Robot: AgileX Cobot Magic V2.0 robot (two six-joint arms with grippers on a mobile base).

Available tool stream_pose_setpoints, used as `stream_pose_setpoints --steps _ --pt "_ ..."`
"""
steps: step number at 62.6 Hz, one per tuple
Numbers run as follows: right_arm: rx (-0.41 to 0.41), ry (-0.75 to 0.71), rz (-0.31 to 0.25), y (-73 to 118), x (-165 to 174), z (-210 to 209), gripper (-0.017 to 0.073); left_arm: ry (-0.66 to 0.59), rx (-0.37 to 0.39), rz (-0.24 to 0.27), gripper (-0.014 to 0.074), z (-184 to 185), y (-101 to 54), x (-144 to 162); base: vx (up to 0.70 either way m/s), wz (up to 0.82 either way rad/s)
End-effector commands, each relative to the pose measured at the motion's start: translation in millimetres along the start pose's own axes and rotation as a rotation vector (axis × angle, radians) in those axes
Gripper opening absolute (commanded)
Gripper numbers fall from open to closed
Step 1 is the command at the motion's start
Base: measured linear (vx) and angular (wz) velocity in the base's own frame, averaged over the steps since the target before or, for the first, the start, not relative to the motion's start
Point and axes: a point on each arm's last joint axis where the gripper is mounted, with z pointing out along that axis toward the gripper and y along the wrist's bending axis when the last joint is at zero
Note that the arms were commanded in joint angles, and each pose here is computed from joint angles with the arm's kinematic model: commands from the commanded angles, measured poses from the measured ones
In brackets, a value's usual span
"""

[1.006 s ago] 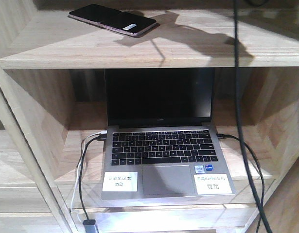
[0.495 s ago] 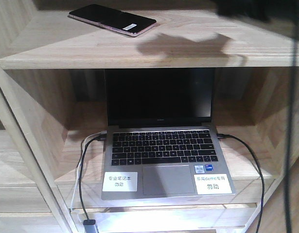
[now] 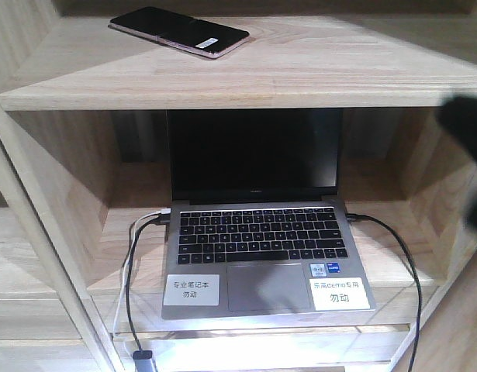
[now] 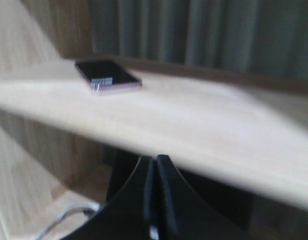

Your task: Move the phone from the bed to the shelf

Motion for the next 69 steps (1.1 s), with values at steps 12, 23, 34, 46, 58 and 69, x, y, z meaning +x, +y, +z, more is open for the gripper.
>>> stream_pose_setpoints --steps 12,23,34,46,58,69 --pt "0.046 -0.097 0.0 9.8 40 -45 -0.0006 -0.107 -0.01 -0.014 0.0001 -3 1.6 -14 0.0 0.0" --pt "0.047 -0.12 -0.006 14.3 61 -59 -0.0006 -0.107 -0.01 -0.014 0.0001 -3 1.6 -14 0.0 0.0" --pt "0.047 -0.118 -0.006 14.8 65 -60 -0.0006 -0.107 -0.01 -0.014 0.0001 -3 1.6 -14 0.0 0.0" --pt "0.043 -0.116 0.005 15.1 65 -60 -0.0006 -0.107 -0.01 -0.014 0.0001 -3 1.6 -14 0.0 0.0" --pt "0.043 -0.116 0.005 15.1 65 -60 -0.0006 -0.107 -0.01 -0.014 0.0001 -3 1.6 -14 0.0 0.0" --pt "0.044 -0.116 0.003 15.0 65 -60 -0.0006 -0.107 -0.01 -0.014 0.0001 -3 1.6 -14 0.0 0.0"
